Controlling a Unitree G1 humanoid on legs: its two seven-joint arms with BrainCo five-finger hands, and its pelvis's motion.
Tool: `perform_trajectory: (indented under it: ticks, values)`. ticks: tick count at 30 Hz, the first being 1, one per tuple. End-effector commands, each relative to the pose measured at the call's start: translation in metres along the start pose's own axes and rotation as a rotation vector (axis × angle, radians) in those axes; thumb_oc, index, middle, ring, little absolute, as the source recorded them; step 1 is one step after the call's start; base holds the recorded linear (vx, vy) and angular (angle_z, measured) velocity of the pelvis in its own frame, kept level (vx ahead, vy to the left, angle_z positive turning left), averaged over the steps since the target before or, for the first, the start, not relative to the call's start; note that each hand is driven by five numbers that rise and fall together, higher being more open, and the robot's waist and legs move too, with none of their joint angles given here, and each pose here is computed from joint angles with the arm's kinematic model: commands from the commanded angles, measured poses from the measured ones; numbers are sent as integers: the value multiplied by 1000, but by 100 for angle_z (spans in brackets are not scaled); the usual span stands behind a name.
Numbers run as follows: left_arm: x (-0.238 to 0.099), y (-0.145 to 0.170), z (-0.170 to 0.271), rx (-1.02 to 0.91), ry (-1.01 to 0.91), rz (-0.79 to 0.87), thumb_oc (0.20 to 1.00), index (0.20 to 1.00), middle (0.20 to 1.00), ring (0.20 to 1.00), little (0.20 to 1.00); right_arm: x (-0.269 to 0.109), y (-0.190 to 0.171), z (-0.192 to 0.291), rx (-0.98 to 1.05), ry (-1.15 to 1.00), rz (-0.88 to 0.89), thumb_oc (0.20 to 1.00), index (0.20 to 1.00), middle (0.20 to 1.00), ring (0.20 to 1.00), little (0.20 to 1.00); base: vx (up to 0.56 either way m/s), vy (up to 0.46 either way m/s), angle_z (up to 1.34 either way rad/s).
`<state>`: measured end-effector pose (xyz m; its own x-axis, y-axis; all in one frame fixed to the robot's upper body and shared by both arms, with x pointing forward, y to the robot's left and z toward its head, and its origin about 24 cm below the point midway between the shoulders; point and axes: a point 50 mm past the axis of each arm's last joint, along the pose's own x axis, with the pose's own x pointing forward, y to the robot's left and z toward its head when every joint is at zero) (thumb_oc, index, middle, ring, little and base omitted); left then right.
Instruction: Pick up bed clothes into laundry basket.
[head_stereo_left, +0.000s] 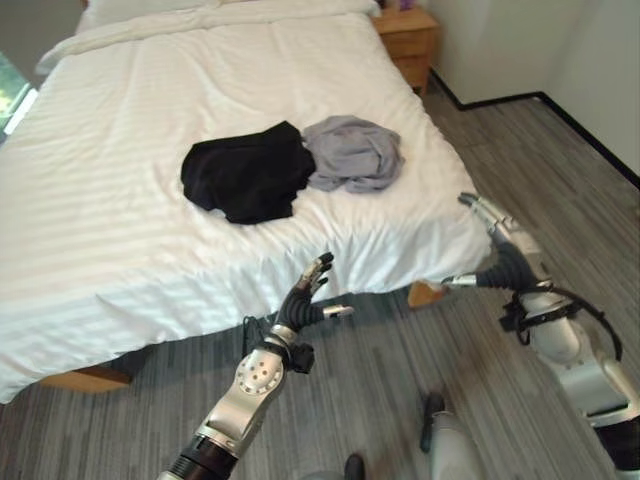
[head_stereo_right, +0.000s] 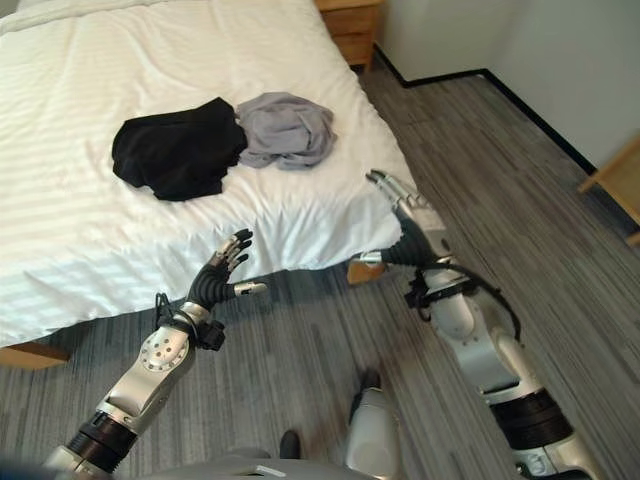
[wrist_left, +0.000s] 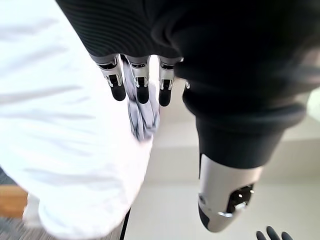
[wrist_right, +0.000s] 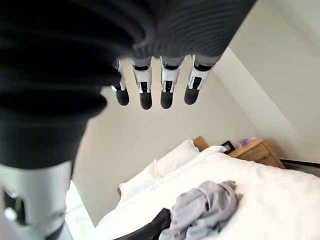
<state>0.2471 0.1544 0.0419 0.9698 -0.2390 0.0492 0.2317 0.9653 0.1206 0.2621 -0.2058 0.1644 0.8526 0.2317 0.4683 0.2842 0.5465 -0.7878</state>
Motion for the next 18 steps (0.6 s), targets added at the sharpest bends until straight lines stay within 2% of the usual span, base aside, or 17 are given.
perform_trajectory:
  ticks: [1, 3, 9, 14, 18]
  values:
    - [-5, -1, 9, -13, -71, -32, 1000, 1000, 1000, 1000, 1000, 17, -26, 0, -99, -49, -119, 1000, 1000, 1000, 1000, 1000, 290, -269, 109]
    - [-16, 1, -12, -86, 26, 35, 1000, 1000, 1000, 1000, 1000, 21, -31, -2, -144, -45, -129, 1000, 1000, 1000, 1000, 1000, 333, -322, 69]
    - [-28, 9, -21, -149, 68, 111, 1000, 1000, 1000, 1000, 1000, 31, -68, -18, -217, 5, -255, 1000, 1000, 1000, 1000, 1000, 139, -148, 12]
    - [-51, 12, -40, -215, 165, 177, 1000, 1000, 1000, 1000, 1000, 39, -80, -44, -224, 114, -214, 1000, 1000, 1000, 1000, 1000, 228, 113, 23]
    - [-66, 9, -55, -277, 249, 181, 1000, 1000, 1000, 1000, 1000, 46, -83, -87, -257, 316, -171, 1000, 1000, 1000, 1000, 1000, 236, 156, -16]
